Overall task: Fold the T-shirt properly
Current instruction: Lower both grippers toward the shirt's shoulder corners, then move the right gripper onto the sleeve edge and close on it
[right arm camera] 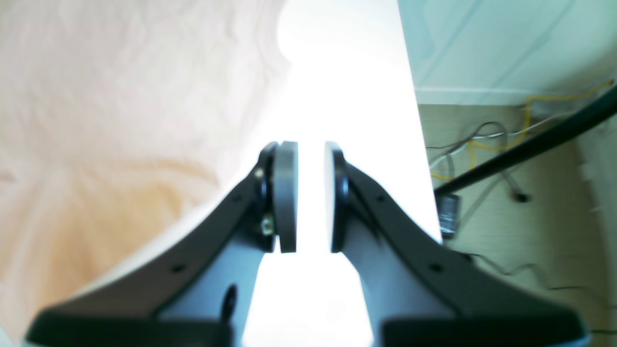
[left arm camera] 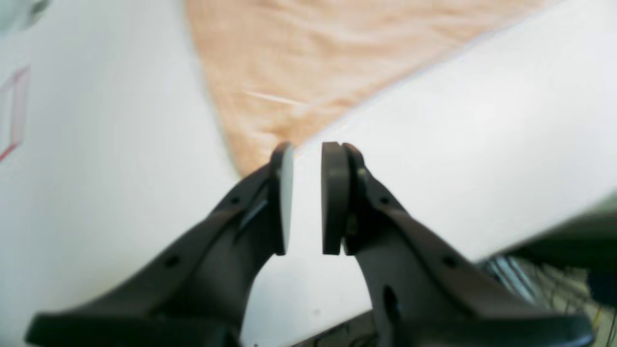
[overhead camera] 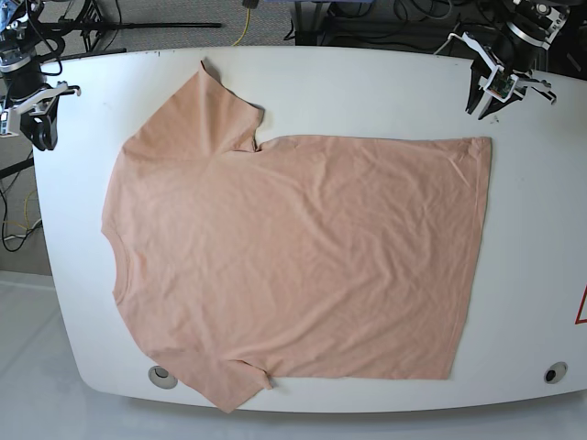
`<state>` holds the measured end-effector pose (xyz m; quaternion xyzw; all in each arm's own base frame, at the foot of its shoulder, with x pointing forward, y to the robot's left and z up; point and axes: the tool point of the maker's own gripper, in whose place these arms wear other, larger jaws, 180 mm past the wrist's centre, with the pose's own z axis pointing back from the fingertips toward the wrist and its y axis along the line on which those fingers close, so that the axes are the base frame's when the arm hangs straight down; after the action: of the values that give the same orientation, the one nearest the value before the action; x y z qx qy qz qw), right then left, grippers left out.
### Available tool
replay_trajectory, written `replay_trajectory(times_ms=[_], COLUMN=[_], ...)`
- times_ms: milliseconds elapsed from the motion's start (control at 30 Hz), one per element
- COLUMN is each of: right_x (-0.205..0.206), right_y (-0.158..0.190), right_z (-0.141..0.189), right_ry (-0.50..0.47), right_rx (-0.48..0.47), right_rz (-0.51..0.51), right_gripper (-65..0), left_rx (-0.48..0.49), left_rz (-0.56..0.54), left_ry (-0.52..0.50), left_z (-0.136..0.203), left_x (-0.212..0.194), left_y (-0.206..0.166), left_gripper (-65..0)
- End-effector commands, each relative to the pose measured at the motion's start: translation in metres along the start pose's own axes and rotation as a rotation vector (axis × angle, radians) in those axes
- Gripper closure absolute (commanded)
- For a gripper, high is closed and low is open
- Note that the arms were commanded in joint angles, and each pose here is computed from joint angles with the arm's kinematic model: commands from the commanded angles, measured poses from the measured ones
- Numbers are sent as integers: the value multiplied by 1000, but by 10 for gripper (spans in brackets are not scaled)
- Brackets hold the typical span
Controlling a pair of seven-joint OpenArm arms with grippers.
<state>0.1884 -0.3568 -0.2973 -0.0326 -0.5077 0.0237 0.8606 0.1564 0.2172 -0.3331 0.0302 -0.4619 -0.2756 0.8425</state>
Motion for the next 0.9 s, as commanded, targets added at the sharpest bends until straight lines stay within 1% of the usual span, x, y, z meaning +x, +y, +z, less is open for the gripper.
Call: replay_trajectory(times_ms=[0, 167, 233, 433, 567, 633, 767, 833, 867], right_x=[12, 3, -6, -13, -21, -25, -31, -33, -32], right_y=[2, 7, 17, 26, 33, 36, 42, 47, 52], right_z=[3, 4, 1, -2, -7, -9, -14, -18, -24], right_ry=[-40, -31, -24, -25, 6, 22, 57, 66, 66], right_rx=[4, -4, 3, 15, 13, 16, 28, 41, 46], right_rz=[24, 0, -26, -68, -53, -46, -25, -17, -13], right_gripper=[-81, -79, -80, -79, -84, -93, -131, -160, -191], left_rx=[22, 33, 40, 45, 53, 60, 71, 73, 72], left_rz=[-18, -31, -38, -39, -46, -51, -58, -57, -58], left_ry=[-30, -51, -65, -86, -108, -104, -95, -82, -72], left_z=[0, -3, -5, -7, -11, -12, -13, -14, -13], left_x=[7, 10, 10, 11, 16, 16, 15, 13, 13], left_y=[8, 11, 15, 17, 20, 21, 24, 25, 24], left_gripper=[-88, -87, -92, -98, -104, -105, -106, -107, -109])
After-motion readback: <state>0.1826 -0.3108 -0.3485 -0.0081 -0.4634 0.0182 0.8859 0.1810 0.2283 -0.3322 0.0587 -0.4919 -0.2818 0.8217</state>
